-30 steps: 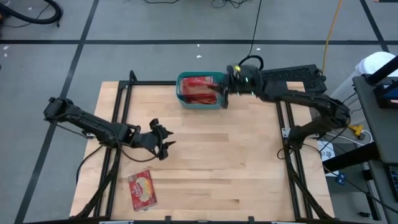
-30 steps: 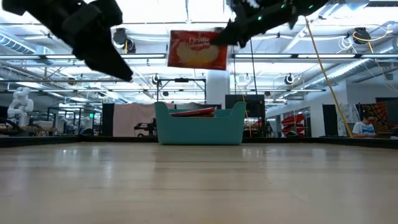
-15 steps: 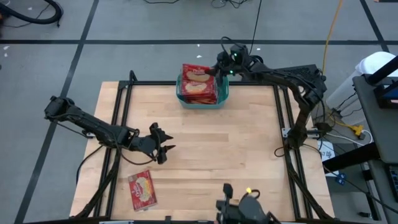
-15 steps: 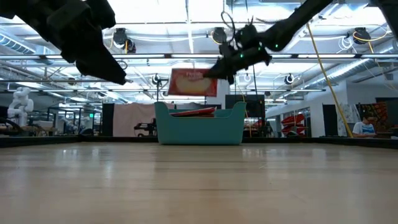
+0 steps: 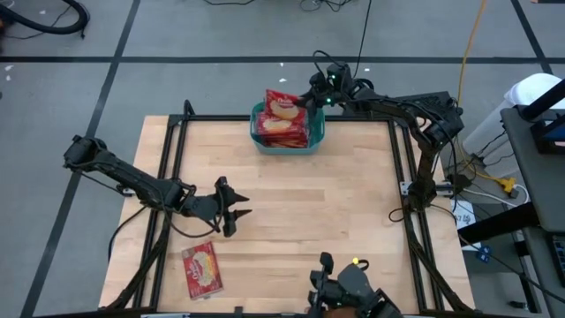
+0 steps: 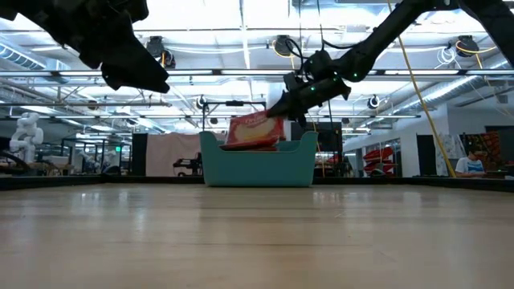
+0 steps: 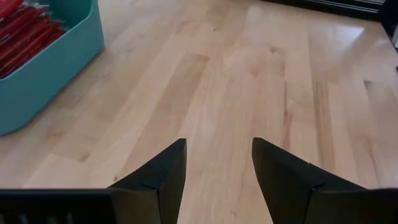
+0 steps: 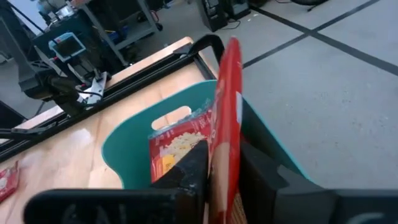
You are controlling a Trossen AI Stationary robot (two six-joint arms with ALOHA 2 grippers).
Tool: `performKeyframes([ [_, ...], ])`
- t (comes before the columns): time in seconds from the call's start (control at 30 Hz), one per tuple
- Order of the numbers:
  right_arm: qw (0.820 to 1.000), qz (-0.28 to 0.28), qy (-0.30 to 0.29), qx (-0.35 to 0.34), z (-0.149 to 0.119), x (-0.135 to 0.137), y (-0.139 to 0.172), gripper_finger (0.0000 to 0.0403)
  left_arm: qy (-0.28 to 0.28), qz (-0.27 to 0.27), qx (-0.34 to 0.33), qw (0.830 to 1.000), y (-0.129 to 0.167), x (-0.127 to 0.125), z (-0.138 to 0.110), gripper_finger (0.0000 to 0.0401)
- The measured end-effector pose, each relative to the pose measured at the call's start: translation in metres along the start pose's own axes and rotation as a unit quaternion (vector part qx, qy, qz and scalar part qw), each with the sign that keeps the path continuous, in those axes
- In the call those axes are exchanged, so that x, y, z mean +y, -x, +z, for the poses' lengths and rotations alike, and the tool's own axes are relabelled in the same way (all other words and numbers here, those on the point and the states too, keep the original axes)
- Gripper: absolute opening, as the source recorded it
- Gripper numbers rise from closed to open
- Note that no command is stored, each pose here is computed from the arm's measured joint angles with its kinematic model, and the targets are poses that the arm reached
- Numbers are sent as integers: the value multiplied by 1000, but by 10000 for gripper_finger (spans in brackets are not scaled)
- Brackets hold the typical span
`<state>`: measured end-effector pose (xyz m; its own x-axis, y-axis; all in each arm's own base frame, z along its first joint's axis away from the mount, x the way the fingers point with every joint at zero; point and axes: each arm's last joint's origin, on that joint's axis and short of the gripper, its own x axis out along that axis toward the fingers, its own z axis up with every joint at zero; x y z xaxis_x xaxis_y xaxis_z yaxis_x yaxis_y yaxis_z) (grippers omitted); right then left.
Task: Sort popcorn bags into baskets
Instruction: Put the red popcorn bag into the green bin
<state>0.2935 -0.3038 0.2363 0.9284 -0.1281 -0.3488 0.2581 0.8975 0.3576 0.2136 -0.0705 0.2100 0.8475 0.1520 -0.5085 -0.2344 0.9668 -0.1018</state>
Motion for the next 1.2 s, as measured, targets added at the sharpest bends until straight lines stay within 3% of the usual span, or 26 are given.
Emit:
performKeyframes([
  [0.33,998,-55,34,-28,6,-1,0,136,0,1,1,1000,0,0,0,184],
  [0.6,995,-64,63,-53,12,6,-3,144,-3,2,3,1000,0,0,-1,184],
  [0.8,998,-36,42,-1,-3,45,-30,120,-17,3,4,1000,0,1,-1,184],
  [0.97,993,-83,61,55,-20,71,-45,77,-20,4,5,1000,0,1,-1,184],
  [1.2,986,-132,75,67,-27,77,-52,26,-21,10,22,999,0,2,-5,184],
])
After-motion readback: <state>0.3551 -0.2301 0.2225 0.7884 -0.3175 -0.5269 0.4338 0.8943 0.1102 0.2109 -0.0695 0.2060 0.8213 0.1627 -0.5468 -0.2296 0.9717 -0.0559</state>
